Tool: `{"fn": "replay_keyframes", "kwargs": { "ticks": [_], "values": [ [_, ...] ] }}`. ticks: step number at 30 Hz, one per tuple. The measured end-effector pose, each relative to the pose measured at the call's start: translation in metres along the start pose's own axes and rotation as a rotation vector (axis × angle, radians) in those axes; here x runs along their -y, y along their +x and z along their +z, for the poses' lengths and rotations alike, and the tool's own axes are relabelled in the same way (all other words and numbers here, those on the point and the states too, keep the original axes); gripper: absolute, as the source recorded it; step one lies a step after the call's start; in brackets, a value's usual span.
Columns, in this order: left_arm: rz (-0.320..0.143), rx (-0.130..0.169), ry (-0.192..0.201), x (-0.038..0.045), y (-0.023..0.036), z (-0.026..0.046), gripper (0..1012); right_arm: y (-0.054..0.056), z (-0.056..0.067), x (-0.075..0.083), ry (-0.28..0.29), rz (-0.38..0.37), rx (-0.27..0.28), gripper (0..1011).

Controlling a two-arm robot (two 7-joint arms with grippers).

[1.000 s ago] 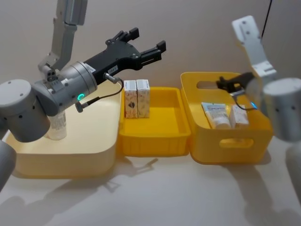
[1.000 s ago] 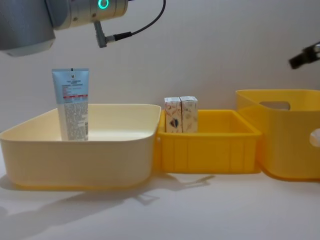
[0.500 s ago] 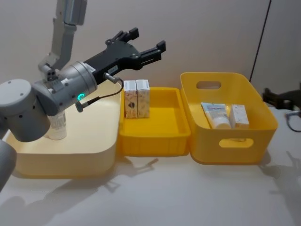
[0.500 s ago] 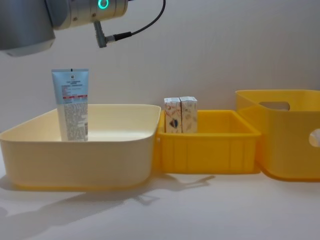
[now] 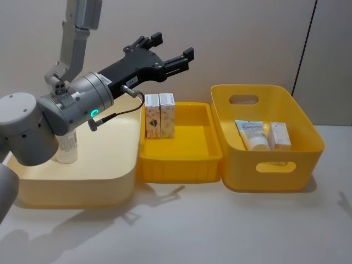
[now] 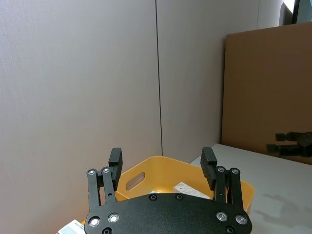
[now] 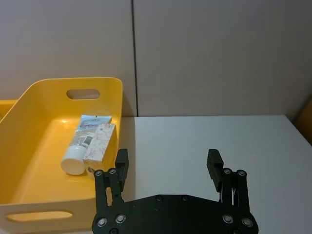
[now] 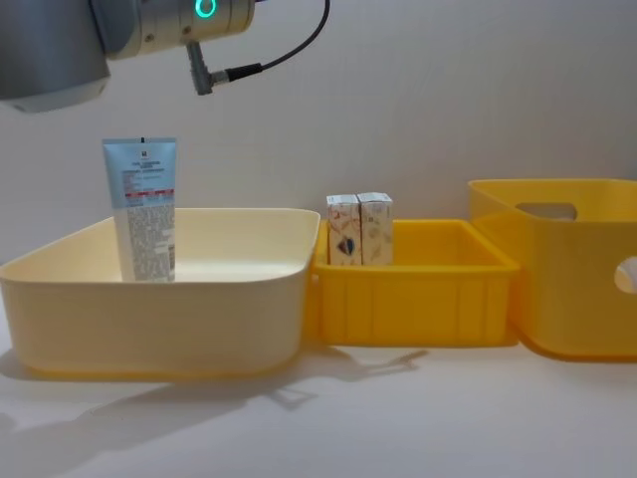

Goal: Bimanual collaborative sorting of washing and personal care products

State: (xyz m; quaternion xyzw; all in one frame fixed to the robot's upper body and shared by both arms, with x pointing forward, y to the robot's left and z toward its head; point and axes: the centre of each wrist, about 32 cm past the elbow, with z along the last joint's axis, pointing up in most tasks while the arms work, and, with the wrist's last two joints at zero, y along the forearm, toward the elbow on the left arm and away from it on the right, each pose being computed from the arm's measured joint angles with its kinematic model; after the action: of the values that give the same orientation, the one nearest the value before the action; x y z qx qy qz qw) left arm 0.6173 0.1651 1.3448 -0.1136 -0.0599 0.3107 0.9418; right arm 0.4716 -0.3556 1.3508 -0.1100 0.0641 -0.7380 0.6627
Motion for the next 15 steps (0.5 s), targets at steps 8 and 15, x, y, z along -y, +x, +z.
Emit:
{"fn": "replay_keyframes", "kwargs": {
  "ticks": [8, 15],
  "values": [
    [0.0, 0.0, 0.0, 0.0001, -0.0001, 0.0, 1000, 0.034, -0.002, 0.017, -0.015, -0.007, -0.124, 1001],
    [0.0, 0.0, 0.0, 0.0, 0.0, 0.0, 1000, 0.043, -0.002, 0.021, -0.011, 0.019, -0.17, 1001]
  ]
}}
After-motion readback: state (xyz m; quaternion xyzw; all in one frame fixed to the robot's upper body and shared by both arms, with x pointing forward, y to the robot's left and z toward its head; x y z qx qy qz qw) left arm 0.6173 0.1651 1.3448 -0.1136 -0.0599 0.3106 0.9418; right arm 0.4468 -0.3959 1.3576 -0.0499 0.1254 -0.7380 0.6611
